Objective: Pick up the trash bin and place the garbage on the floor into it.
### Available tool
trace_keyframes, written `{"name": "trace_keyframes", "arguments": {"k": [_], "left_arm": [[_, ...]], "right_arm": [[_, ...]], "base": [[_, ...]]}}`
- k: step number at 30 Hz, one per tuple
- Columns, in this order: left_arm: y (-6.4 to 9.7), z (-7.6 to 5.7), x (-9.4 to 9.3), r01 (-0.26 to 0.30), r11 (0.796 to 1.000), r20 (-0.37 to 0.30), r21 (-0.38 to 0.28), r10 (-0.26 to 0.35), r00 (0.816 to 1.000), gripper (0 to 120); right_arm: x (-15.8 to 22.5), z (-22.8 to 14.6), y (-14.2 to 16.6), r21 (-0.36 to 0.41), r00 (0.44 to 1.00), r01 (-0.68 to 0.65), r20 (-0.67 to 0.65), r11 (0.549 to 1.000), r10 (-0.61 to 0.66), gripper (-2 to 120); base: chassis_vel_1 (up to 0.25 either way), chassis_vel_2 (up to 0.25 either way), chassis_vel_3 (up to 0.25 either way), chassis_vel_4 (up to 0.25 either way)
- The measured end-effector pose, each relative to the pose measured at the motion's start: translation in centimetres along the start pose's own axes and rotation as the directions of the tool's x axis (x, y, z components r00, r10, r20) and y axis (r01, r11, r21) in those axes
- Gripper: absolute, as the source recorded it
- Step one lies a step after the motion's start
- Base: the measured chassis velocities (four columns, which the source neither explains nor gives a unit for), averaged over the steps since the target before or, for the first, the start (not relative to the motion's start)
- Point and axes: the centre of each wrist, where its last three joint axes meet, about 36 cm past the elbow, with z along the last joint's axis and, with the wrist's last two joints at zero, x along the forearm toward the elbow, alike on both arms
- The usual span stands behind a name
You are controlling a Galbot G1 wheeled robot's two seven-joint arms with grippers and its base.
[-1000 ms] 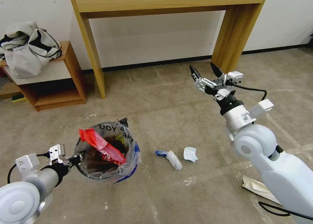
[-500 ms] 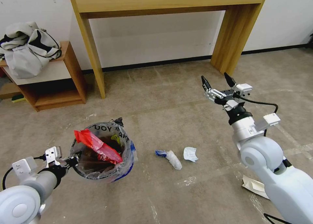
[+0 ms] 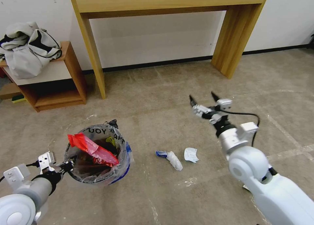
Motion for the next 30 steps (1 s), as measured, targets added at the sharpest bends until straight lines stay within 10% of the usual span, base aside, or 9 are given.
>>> {"name": "trace_keyframes", "arguments": {"k": [14,30], "left_arm": [[0.4,0.2,0.5,0.016,1.0,0.014,0.006,-0.016,1.0,1],[0.8,0.2,0.3,0.025,1.0,0.011,0.009,-0.025,1.0,1]], "right_arm": [[-5.9,7.1,-0.5,0.18,0.8,-0.151,-0.555,0.972,0.227,100],[-11.0,15.7,0.1,0.212,0.699,-0.153,-0.667,0.965,0.258,99]], "base": [[0.0,0.0,0.0,0.0],[0.0,0.0,0.0,0.0]]}}
